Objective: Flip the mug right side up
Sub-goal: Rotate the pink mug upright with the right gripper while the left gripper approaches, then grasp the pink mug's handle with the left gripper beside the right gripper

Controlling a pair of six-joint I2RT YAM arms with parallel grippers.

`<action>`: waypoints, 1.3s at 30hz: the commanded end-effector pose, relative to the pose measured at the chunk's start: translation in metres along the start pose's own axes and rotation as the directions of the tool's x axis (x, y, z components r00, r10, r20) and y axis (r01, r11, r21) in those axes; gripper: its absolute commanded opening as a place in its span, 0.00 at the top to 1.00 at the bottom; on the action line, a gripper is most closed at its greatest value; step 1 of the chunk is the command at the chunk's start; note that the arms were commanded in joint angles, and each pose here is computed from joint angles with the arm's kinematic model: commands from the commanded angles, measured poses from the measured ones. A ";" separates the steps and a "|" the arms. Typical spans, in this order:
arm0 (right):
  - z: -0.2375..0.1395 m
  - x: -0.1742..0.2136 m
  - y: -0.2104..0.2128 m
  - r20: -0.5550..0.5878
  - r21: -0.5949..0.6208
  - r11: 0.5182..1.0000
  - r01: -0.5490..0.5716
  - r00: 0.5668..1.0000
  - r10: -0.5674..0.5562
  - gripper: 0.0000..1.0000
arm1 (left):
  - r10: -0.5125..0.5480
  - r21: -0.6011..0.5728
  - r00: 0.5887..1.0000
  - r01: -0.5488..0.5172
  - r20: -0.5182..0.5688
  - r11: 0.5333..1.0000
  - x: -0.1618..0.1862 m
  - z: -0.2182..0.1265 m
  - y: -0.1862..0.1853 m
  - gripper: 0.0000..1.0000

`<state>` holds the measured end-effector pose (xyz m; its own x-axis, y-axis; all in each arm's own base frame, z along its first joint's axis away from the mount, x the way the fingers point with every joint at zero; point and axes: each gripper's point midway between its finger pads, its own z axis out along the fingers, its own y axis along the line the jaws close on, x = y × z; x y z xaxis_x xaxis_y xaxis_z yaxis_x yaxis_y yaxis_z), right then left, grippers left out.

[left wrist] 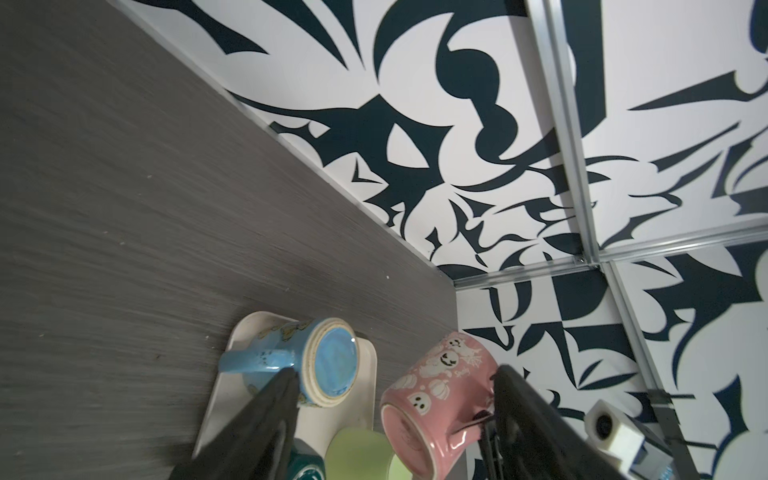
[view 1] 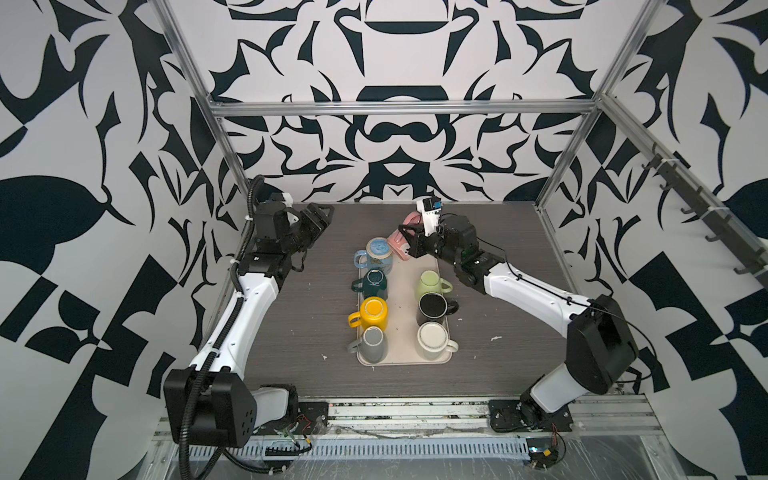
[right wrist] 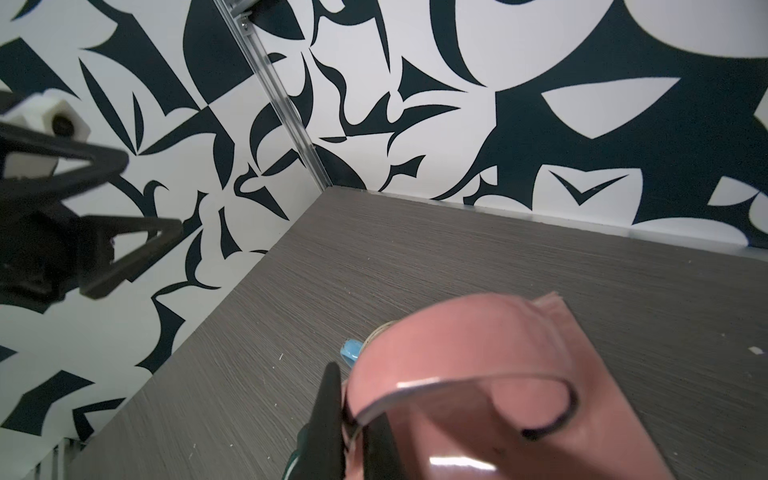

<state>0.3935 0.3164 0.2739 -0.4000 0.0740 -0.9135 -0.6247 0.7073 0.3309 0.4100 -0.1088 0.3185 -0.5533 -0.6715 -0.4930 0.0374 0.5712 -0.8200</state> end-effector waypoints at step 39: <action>-0.038 -0.069 0.060 0.005 0.517 0.415 0.749 0.483 -0.876 1.00 | 0.673 0.418 0.588 -0.528 -0.449 0.740 0.084 0.000 -0.114 0.36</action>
<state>0.3601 0.3338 0.2976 0.2385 -0.6383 -0.7319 -0.3717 0.6363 -0.6760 0.3722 -0.2295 0.3985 -0.6408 0.0916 -0.7623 0.6736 0.5434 -0.5010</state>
